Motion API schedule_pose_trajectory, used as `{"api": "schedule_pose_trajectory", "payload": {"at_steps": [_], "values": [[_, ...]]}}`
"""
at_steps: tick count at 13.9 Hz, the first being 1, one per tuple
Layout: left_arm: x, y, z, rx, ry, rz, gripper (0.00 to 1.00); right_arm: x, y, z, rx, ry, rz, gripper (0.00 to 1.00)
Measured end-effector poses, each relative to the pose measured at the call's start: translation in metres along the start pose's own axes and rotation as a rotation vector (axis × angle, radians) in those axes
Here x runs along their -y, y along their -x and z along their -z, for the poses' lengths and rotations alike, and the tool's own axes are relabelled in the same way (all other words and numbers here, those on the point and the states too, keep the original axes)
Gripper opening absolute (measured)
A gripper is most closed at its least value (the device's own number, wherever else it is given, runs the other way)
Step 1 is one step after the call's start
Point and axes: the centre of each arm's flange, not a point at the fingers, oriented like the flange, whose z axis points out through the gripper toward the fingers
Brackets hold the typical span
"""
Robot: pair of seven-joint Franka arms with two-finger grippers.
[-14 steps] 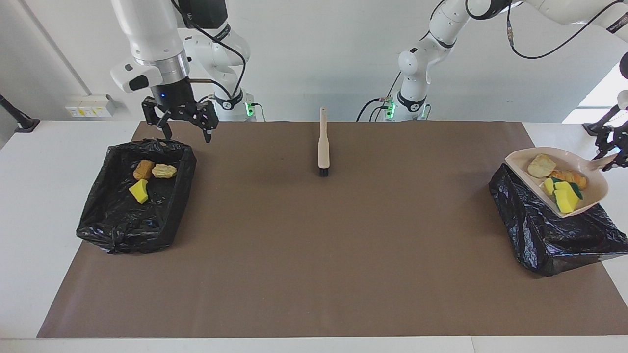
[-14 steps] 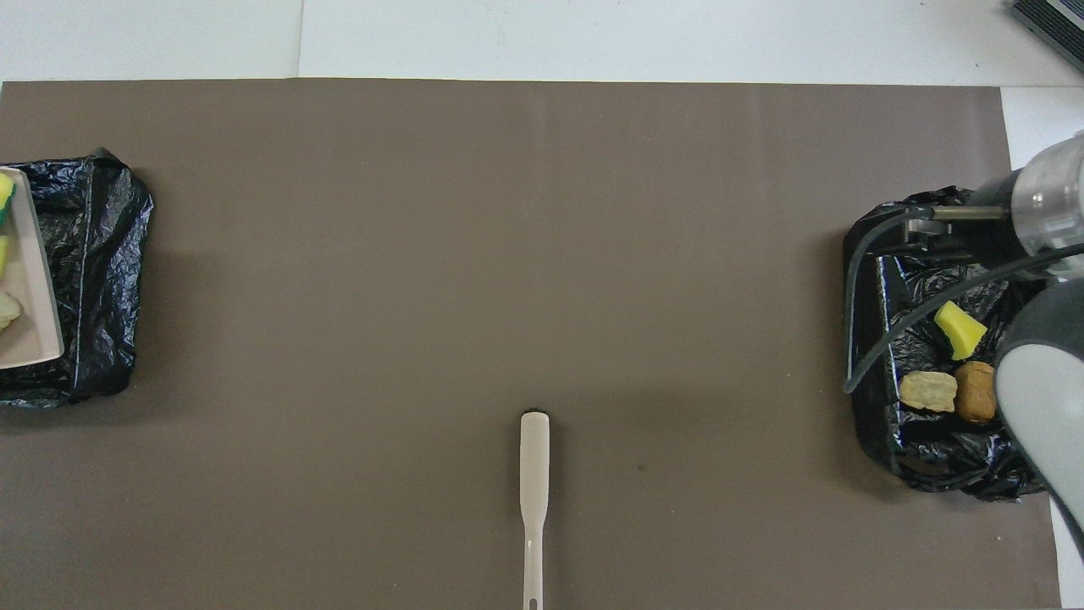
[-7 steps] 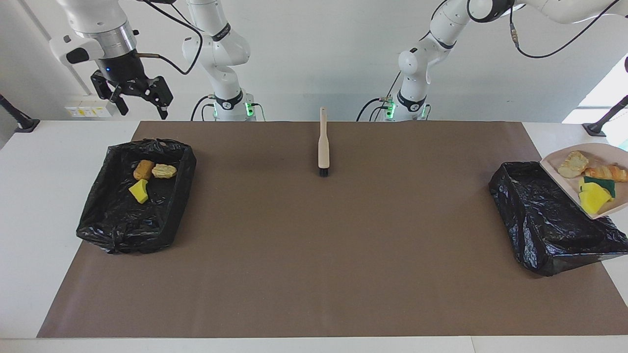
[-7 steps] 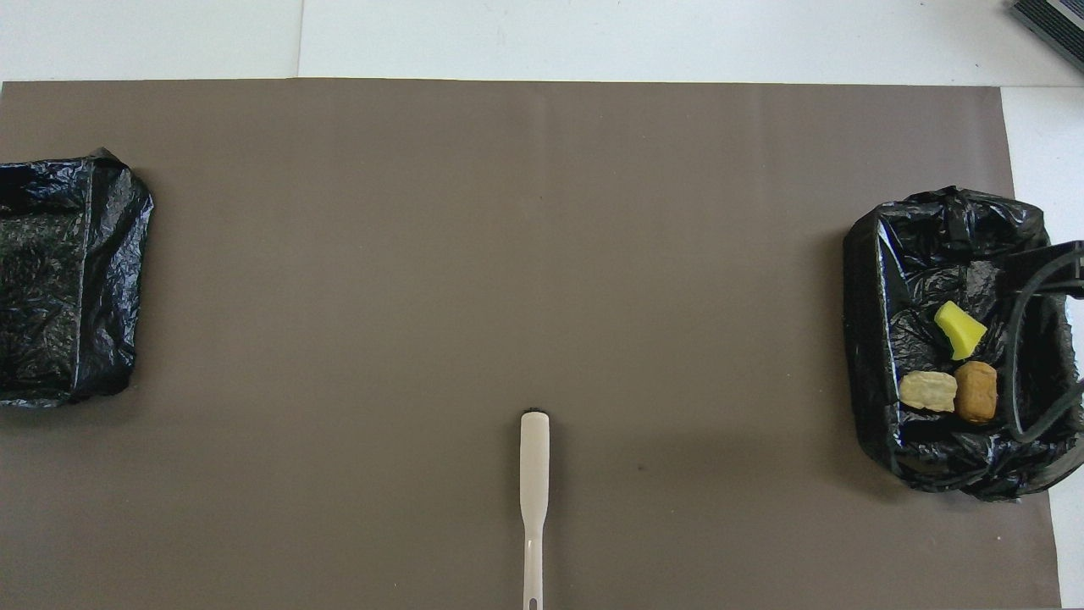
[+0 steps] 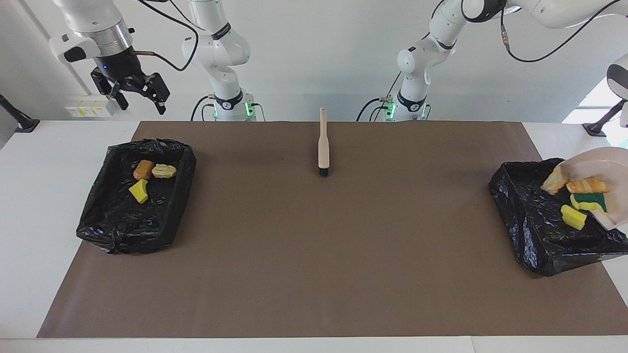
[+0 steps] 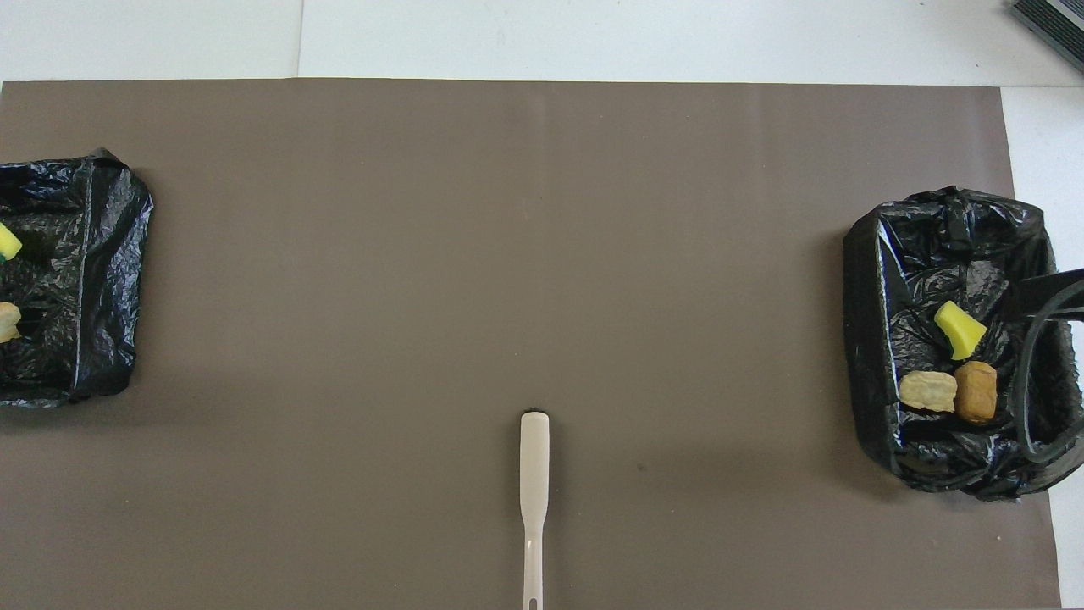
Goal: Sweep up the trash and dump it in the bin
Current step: 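Tip the dustpan over the bin nearest the left arm with the left gripper, then bring the emptied dustpan back over the mat center with the left gripper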
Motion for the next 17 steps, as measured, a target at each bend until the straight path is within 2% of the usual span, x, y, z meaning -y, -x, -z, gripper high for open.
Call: {"api": "schedule_pose_trajectory", "payload": {"at_steps": [6,10,11,14,15,17], "values": [[-0.006,0.016,0.025,0.087,-0.028,-0.013,0.32,-0.001,-0.001,-0.005,0.008,-0.001,-0.001,1.0],[-0.018,0.036,0.063,0.094,-0.06,0.028,0.32,0.004,0.0,-0.005,0.008,-0.003,0.007,1.0],[-0.021,0.035,0.068,0.055,-0.05,0.051,0.32,0.009,0.0,-0.004,0.007,-0.003,0.016,1.0],[-0.028,0.015,0.071,-0.139,0.016,0.116,0.32,0.015,0.001,-0.004,0.007,-0.002,0.028,1.0],[-0.028,0.004,0.074,-0.182,0.042,0.133,0.32,0.015,0.001,-0.004,0.007,-0.002,0.028,1.0],[-0.026,-0.035,0.093,-0.225,0.103,0.185,0.32,0.015,0.001,-0.004,0.007,-0.002,0.028,1.0]]}}
